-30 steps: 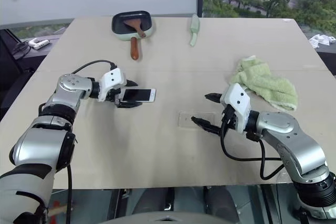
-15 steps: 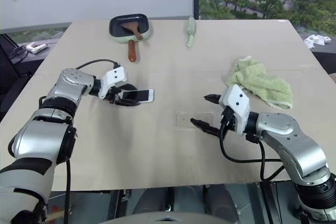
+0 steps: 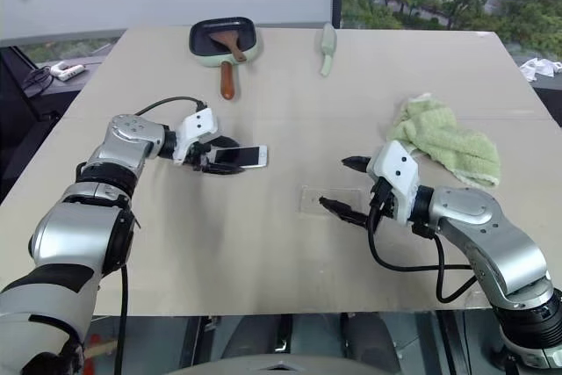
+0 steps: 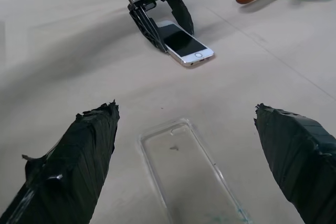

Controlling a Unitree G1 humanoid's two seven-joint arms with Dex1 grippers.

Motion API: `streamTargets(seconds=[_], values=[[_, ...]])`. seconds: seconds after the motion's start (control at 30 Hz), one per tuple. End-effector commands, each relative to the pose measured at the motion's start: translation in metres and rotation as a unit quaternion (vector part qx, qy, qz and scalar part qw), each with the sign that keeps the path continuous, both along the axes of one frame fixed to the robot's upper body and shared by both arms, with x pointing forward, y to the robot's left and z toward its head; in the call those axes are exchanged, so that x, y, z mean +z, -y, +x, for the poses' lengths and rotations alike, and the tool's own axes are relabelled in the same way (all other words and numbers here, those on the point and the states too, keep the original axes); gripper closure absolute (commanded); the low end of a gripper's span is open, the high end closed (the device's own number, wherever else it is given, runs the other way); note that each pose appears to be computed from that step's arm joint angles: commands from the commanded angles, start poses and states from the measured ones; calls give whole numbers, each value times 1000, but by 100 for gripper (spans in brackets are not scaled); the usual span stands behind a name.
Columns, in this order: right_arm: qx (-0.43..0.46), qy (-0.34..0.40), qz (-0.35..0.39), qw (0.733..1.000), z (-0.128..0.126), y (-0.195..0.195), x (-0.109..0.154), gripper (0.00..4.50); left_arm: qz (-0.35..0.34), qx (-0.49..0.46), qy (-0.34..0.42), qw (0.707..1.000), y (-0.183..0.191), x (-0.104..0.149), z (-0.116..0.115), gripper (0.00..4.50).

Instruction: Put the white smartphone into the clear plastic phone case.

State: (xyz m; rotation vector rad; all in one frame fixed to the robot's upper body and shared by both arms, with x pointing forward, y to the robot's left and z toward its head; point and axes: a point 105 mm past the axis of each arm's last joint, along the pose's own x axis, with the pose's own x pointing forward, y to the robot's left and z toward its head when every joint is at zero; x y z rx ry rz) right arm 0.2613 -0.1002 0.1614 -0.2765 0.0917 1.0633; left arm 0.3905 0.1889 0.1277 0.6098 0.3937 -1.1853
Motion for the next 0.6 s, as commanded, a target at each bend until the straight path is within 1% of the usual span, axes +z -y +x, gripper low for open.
streamTargets(seconds=[0.03,0.2,0.33,0.4,0.5,0.6], values=[[-7,34,-5,999,2,12,11,0,-32,-65,55,996,23,34,-1,150],[-5,47,-11,999,1,31,14,0,-63,-117,86,987,57,52,-9,150],[-17,49,-26,998,1,46,11,0,-80,-144,89,982,85,53,-25,150],[-29,51,-33,998,2,54,9,0,-83,-153,88,981,100,48,-36,150],[-46,49,-50,996,0,65,7,0,-83,-167,86,979,128,31,-56,150],[-50,47,-52,996,-2,67,6,0,-86,-159,82,980,149,18,-66,150]])
